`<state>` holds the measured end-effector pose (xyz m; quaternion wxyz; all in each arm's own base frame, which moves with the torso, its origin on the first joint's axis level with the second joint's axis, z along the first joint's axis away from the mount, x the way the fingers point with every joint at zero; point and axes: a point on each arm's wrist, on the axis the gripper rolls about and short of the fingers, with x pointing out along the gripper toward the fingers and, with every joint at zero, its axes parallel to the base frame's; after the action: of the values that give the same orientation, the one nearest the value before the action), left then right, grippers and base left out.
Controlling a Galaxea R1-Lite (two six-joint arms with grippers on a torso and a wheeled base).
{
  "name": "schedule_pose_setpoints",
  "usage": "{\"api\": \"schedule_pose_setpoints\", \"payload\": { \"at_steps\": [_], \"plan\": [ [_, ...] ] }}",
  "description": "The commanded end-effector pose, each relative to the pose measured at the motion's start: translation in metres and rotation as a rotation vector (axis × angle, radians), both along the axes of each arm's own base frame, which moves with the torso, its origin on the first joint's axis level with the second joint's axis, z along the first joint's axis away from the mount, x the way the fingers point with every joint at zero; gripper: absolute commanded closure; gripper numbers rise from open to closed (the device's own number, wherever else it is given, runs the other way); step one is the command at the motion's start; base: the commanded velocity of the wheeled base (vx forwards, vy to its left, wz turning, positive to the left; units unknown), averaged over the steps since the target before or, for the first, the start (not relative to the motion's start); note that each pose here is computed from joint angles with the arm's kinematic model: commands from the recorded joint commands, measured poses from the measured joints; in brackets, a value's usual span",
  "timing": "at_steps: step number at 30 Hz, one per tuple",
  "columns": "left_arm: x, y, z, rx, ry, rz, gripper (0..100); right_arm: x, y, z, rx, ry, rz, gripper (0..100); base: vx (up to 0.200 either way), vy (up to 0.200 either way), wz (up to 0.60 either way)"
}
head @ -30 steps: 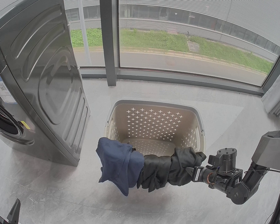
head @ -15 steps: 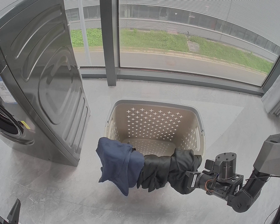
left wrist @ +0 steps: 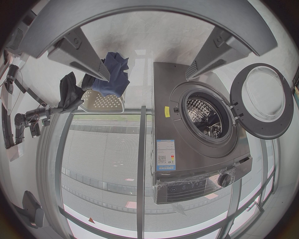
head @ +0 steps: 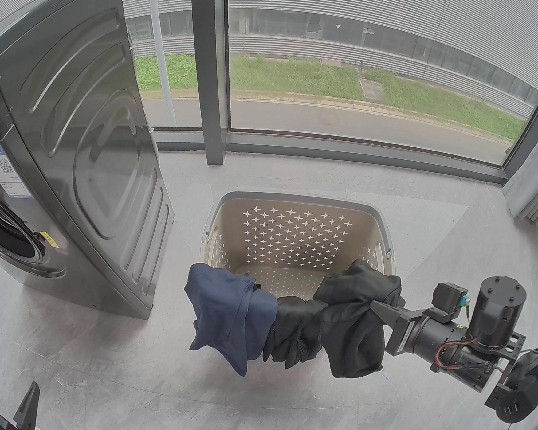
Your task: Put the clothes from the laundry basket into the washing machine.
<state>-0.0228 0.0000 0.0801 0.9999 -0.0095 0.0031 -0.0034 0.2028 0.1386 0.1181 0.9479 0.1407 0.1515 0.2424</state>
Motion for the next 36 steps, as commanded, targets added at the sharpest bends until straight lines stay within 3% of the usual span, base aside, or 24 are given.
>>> {"api": "schedule_pose_setpoints", "payload": {
  "at_steps": [1, 3, 6, 14, 29, 36],
  "plan": [
    [0.000, 0.000, -0.004, 0.002, 0.003, -0.001, 0, -0.019, -0.010, 0.039, 0.092, -0.134, 0.015, 100, 0.000, 0.000, 0.00],
    [0.000, 0.000, -0.004, 0.002, 0.003, -0.001, 0, -0.019, -0.010, 0.039, 0.092, -0.134, 0.015, 100, 0.000, 0.000, 0.00],
    [0.000, 0.000, -0.004, 0.005, 0.003, -0.004, 0, -0.028, -0.009, 0.068, 0.114, -0.236, 0.052, 100, 0.000, 0.000, 0.00],
    [0.000, 0.000, -0.004, 0.004, 0.003, -0.005, 0, -0.042, -0.011, 0.085, 0.135, -0.288, 0.092, 100, 0.000, 0.000, 0.00],
    [0.000, 0.000, -0.004, 0.004, 0.005, -0.005, 0, -0.046, -0.010, 0.082, 0.130, -0.278, 0.132, 100, -0.200, 0.000, 0.00],
    [0.000, 0.000, -0.004, 0.002, 0.003, -0.007, 0, -0.051, -0.007, 0.077, 0.132, -0.286, 0.188, 100, 0.000, 0.029, 0.00]
  ]
}}
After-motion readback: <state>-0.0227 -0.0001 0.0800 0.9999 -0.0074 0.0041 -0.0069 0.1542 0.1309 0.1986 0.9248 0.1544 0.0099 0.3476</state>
